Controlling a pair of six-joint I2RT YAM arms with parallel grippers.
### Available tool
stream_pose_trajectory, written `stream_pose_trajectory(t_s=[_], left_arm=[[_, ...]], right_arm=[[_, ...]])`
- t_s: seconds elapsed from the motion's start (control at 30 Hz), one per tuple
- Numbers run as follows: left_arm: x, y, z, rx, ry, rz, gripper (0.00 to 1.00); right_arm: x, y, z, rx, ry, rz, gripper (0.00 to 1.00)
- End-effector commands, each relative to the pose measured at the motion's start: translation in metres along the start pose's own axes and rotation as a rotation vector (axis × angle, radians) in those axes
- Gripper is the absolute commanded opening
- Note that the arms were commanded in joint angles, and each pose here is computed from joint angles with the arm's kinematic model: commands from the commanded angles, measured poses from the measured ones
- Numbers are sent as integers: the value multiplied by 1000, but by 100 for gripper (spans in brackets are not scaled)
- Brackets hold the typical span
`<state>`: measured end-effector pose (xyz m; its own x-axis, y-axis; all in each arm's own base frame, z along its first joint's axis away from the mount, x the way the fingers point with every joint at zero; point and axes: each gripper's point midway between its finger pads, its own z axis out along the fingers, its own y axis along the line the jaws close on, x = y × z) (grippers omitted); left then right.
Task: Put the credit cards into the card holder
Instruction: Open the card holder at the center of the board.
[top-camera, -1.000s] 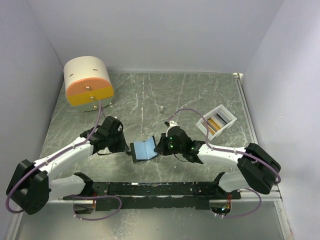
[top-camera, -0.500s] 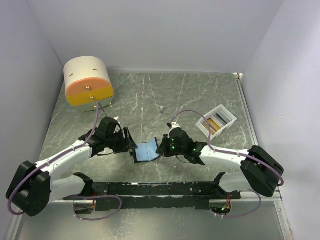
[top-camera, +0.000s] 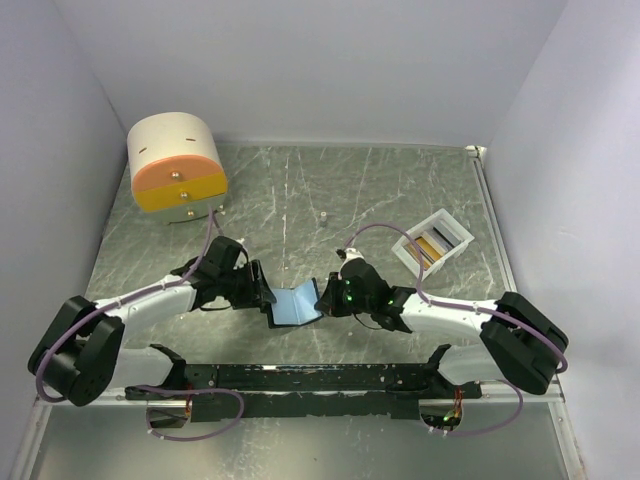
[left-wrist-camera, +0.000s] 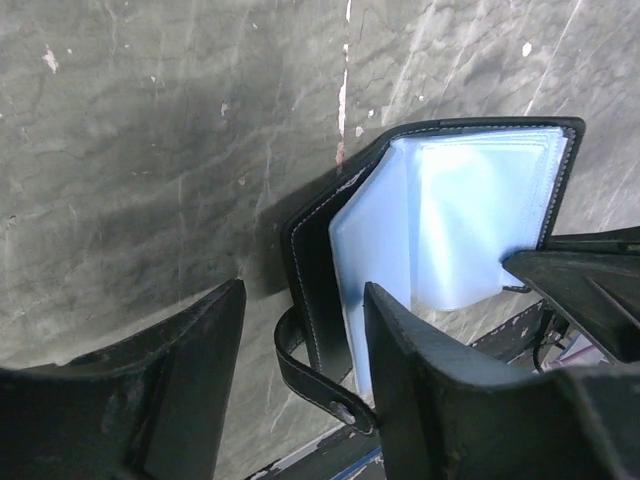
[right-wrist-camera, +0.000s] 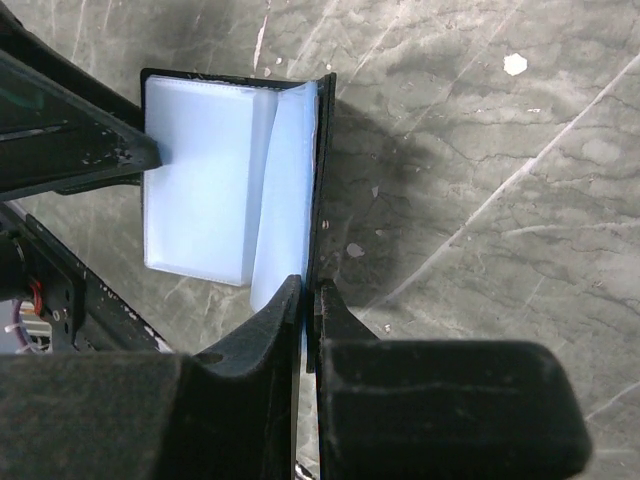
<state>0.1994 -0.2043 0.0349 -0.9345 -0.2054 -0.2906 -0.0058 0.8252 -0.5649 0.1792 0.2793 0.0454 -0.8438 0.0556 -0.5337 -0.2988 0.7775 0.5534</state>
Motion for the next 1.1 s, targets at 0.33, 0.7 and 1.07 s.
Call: stream_pose_trajectory(t_s=[0.33,0.7,1.07], left_arm=[[-6,-18,5,88,23,54,19],[-7,-39,-8,178,33,78,7],[-10,-42,-16,166,30,93,7]], right_arm=[[-9,-21,-2,134,-20,-32,25],[-43,-16,-12,258,-27,-116,44],[-49,45,-17,25,-31,-97,42]])
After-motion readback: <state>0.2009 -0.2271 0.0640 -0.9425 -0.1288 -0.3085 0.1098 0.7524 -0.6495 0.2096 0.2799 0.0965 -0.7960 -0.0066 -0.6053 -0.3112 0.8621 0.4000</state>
